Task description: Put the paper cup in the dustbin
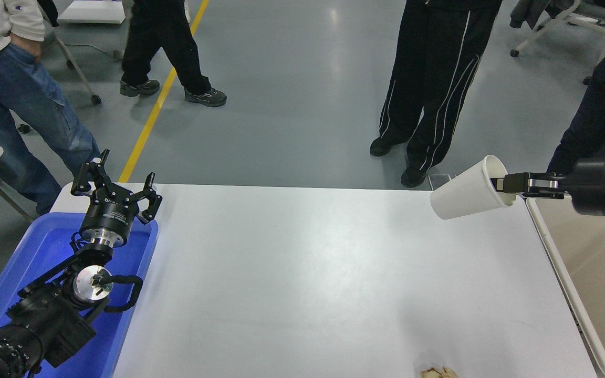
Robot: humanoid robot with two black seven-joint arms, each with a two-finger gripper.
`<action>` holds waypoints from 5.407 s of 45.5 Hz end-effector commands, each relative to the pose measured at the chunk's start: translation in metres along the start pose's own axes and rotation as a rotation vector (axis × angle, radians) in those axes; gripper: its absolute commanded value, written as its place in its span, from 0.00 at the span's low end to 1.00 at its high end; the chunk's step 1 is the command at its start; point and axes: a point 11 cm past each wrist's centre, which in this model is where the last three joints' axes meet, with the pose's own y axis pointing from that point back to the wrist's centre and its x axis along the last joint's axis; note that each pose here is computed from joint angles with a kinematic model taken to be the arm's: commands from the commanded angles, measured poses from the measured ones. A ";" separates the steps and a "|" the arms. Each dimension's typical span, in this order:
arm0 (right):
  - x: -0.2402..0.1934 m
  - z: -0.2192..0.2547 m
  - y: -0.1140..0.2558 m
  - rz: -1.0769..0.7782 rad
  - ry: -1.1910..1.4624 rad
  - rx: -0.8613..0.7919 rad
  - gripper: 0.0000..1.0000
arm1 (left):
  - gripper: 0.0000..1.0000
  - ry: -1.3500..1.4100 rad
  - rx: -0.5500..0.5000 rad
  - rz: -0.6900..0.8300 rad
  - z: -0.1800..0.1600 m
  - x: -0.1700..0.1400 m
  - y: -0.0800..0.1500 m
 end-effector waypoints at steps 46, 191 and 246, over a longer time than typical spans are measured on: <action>-0.043 0.230 0.181 0.530 -0.342 -0.885 0.00 | 1.00 0.001 -0.001 0.001 0.000 0.000 0.000; 0.088 0.067 -0.049 1.077 -1.210 0.047 0.99 | 1.00 0.001 -0.001 0.001 0.000 0.000 0.000; -0.100 0.070 -0.123 1.007 -1.464 0.139 0.99 | 1.00 0.002 -0.002 0.001 0.000 0.000 0.000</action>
